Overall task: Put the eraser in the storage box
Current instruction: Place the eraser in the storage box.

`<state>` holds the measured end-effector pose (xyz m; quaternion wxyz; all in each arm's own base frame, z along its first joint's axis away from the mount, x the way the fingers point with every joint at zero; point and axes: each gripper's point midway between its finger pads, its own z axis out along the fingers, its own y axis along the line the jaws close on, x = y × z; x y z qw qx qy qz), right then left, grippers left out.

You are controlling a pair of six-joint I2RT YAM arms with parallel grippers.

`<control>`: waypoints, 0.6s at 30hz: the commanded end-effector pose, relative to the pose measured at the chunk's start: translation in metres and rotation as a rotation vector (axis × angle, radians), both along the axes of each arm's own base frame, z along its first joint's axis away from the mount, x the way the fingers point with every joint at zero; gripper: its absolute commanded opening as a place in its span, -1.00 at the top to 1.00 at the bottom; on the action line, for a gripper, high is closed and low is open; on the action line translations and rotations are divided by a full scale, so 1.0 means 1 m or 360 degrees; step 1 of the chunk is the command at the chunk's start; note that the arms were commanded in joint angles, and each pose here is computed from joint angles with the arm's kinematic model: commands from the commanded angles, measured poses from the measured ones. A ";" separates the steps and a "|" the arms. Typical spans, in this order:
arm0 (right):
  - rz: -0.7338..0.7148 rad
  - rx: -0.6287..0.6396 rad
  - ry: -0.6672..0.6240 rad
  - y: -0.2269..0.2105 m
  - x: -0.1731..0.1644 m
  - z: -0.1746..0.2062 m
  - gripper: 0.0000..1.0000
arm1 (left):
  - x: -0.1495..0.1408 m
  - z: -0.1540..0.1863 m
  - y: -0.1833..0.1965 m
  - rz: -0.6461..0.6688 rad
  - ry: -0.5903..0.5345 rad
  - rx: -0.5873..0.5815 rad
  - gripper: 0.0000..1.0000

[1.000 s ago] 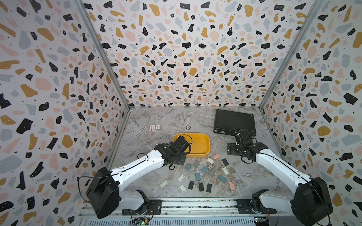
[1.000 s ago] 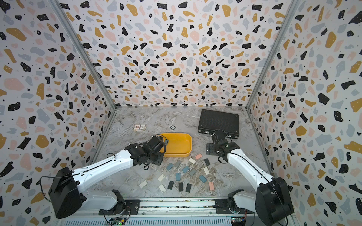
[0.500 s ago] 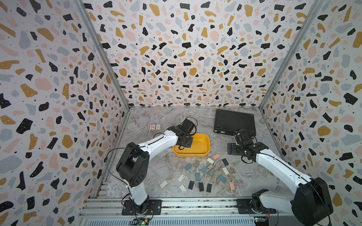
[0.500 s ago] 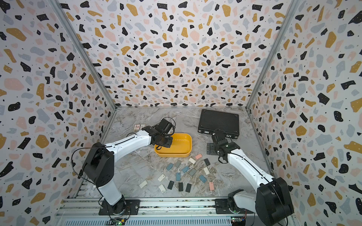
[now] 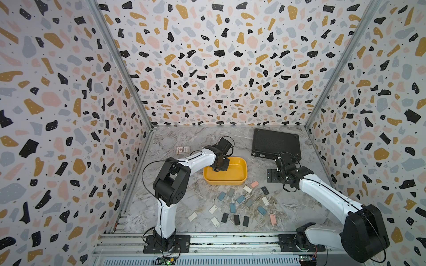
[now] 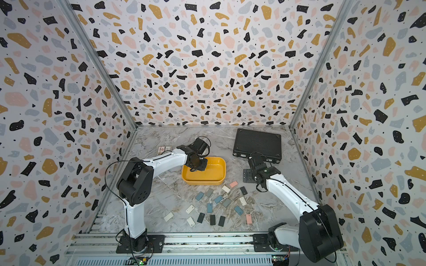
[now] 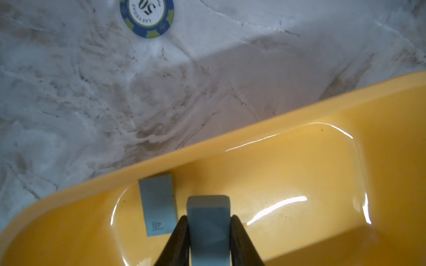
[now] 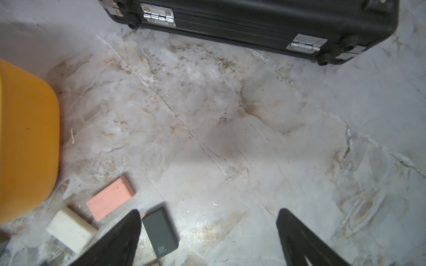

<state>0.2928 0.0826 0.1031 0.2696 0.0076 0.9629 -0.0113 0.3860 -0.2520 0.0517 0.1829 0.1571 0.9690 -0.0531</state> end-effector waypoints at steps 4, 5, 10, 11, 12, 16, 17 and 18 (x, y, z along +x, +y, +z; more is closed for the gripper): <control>-0.0015 -0.0001 -0.0011 0.001 0.004 0.002 -0.89 | 0.016 -0.004 -0.005 0.0024 -0.0016 -0.0038 0.40; -0.0017 -0.0001 -0.0010 0.001 0.004 0.002 -0.89 | 0.016 -0.005 -0.005 0.0024 -0.0013 -0.0038 0.40; -0.0017 -0.0003 -0.0005 0.001 0.003 0.000 -0.89 | 0.020 -0.013 -0.003 0.0035 0.0002 -0.0025 0.40; -0.0017 -0.0005 -0.0003 0.001 0.003 0.000 -0.89 | 0.021 -0.013 -0.004 0.0036 0.0002 -0.0025 0.40; -0.0018 -0.0005 -0.0004 0.001 0.003 0.000 -0.89 | 0.021 -0.014 -0.004 0.0033 0.0006 -0.0023 0.40; -0.0018 -0.0007 -0.0001 0.000 0.002 -0.001 -0.89 | 0.022 -0.017 -0.003 0.0041 0.0011 -0.0011 0.36; -0.0016 -0.0005 0.0001 0.001 0.002 -0.002 -0.89 | 0.023 -0.017 -0.003 0.0042 0.0010 -0.0008 0.35; -0.0017 -0.0004 0.0002 0.001 0.002 -0.002 -0.89 | 0.023 -0.017 -0.003 0.0044 0.0010 -0.0009 0.32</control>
